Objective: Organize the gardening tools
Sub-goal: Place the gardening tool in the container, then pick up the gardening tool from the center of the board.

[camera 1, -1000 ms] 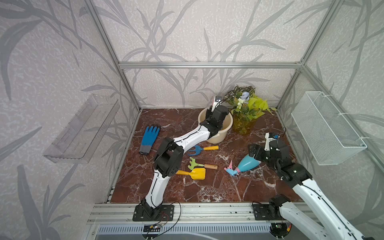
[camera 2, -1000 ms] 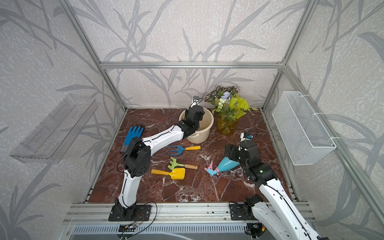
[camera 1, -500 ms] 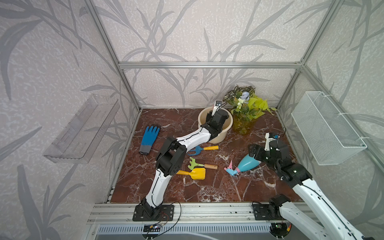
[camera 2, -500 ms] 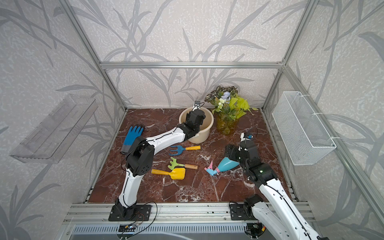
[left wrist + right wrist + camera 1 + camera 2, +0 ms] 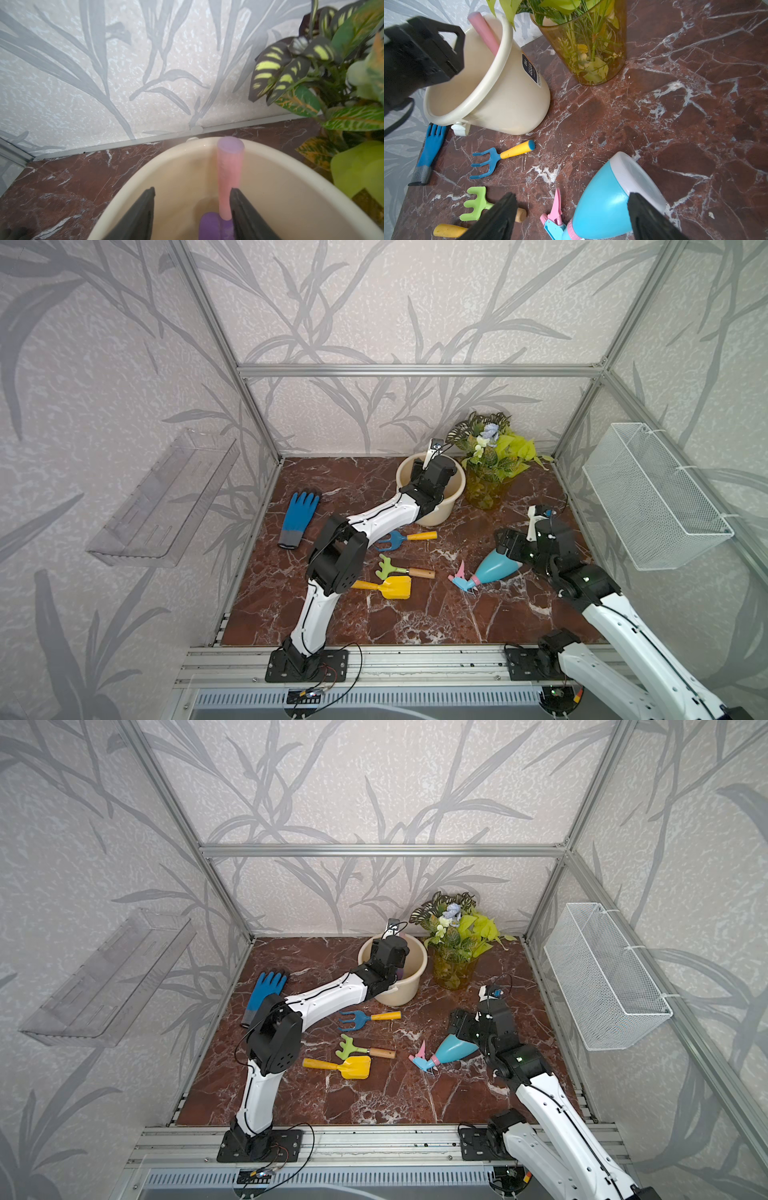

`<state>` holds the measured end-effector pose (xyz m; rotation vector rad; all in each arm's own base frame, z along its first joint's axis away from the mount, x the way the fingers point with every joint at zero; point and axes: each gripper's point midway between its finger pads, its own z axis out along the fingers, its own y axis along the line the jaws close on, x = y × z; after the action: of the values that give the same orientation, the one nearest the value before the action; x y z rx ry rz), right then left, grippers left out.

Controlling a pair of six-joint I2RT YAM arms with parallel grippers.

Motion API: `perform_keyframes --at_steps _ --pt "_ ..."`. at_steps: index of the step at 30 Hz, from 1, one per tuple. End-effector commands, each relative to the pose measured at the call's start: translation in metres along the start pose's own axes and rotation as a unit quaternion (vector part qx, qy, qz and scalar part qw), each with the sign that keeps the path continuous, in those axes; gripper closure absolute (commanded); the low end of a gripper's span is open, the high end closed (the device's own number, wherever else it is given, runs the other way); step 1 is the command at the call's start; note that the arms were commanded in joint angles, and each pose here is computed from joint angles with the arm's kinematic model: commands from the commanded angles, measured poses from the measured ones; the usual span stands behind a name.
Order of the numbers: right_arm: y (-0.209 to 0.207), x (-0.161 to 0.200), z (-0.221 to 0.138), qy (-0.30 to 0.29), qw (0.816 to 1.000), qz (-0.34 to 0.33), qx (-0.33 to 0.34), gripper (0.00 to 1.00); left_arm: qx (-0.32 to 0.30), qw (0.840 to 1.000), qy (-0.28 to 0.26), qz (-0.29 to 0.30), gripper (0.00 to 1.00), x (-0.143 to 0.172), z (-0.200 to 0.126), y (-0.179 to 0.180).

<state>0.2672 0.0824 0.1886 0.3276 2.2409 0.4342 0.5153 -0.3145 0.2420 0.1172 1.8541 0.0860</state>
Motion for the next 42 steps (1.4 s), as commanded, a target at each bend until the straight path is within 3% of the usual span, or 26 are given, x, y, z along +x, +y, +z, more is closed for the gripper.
perform_keyframes --at_steps 1,6,14,21,30,42 --pt "0.01 -0.007 -0.001 -0.004 1.0 -0.004 -0.015 0.12 0.015 0.999 -0.012 -0.035 0.33 -0.04 -0.033 0.016" --pt "0.019 -0.007 0.005 0.01 0.999 -0.004 -0.031 0.12 0.025 0.998 0.016 -0.048 0.26 -0.042 -0.062 0.035" --pt "0.03 -0.008 0.005 0.021 0.998 -0.008 -0.05 0.12 0.06 0.993 0.08 -0.063 0.13 -0.009 -0.113 0.064" --pt "0.029 -0.002 0.009 0.026 0.998 -0.007 -0.05 0.12 0.018 0.981 0.148 -0.127 0.14 0.06 -0.159 0.114" --pt "0.031 0.0 0.013 0.03 0.998 -0.007 -0.051 0.13 -0.019 0.945 0.236 -0.227 0.16 0.163 -0.205 0.147" --pt "0.044 0.021 0.029 0.074 0.996 -0.03 -0.047 0.12 -0.042 0.888 0.323 -0.325 0.24 0.246 -0.229 0.149"
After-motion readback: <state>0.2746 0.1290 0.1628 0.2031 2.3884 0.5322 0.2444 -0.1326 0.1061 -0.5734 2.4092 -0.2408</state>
